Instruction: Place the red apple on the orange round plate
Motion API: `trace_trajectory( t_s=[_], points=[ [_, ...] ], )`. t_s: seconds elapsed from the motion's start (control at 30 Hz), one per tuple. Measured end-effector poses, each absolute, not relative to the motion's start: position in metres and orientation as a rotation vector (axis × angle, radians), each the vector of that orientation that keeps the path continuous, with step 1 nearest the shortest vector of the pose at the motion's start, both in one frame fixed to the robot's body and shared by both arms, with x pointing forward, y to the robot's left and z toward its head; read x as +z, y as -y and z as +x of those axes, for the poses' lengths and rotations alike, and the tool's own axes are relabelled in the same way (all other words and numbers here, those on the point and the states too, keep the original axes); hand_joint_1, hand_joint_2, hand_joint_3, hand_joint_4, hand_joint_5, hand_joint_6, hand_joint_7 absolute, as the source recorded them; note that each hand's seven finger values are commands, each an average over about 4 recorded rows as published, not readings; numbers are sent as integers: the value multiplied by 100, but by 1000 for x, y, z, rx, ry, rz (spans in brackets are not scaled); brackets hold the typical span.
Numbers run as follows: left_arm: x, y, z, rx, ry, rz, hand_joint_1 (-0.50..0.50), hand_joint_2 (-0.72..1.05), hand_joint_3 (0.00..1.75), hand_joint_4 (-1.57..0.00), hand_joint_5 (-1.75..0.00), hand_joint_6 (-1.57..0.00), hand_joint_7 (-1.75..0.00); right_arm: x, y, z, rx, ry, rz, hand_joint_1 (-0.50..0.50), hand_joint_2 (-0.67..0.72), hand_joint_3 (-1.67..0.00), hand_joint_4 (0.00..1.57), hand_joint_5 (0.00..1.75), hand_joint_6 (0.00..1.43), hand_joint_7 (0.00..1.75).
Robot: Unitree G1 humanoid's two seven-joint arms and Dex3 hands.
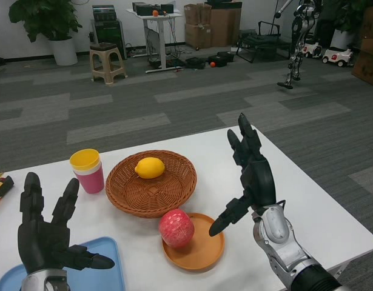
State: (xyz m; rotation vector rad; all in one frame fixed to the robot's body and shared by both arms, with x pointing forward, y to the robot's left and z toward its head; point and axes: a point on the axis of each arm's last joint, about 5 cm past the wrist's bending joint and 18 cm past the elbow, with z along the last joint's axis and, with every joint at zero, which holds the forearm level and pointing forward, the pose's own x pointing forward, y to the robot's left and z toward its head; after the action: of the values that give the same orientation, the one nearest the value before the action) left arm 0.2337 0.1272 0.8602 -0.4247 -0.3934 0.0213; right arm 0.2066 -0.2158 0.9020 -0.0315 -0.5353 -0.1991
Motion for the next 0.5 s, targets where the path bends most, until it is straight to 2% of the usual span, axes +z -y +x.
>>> trace_trajectory(
  t_s=[0.5],
  points=[
    [860,-127,234,19,394,-423,-48,-55,9,-67,0,0,0,904,216,208,-207,556,-16,-46,53,0,0,0,0,0]
  ],
)
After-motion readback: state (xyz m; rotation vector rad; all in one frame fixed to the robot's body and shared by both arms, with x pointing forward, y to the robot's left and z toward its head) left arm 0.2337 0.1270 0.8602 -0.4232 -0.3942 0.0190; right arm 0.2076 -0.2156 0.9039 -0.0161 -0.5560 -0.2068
